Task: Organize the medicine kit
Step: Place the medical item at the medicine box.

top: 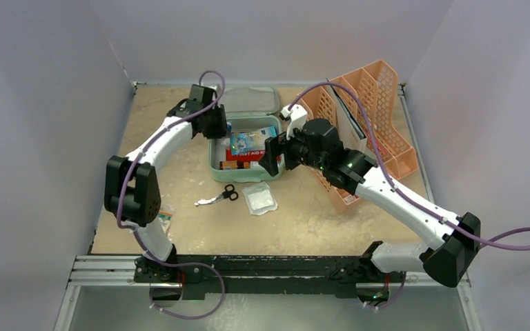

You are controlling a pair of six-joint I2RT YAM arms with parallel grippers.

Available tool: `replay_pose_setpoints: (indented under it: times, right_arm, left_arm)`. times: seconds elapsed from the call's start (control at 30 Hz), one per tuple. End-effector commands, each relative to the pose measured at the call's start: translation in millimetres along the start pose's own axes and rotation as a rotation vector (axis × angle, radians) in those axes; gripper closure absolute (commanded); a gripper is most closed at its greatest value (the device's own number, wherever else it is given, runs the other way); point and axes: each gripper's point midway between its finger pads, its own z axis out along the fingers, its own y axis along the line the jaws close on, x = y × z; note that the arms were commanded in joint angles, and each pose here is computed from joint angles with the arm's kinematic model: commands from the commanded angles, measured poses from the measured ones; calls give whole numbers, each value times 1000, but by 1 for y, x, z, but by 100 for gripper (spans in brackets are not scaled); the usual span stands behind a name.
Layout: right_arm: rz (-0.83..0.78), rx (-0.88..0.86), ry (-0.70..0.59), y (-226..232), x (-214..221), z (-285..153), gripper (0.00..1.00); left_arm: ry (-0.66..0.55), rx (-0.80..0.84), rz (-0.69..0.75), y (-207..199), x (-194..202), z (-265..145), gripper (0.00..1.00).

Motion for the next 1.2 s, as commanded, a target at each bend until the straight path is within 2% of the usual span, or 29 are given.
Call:
replay_pose_setpoints:
  times: [0.0, 0.33, 0.93, 1.17]
  right_arm:
    - [-16, -6, -52, 3, -15, -7, 1]
    - [-49, -53, -59, 11, -19, -12, 1]
    - [-36, 20, -60, 0, -23, -12, 1]
    - [-35, 44, -78, -4, -25, -17, 1]
  left_arm:
    - [-2, -78, 24, 10, -5, 24, 77]
    - [-4, -191, 11, 37, 3, 52, 76]
    - [-5, -280, 44, 56, 0, 83, 73]
    - [19, -315, 63, 62, -1, 84, 64]
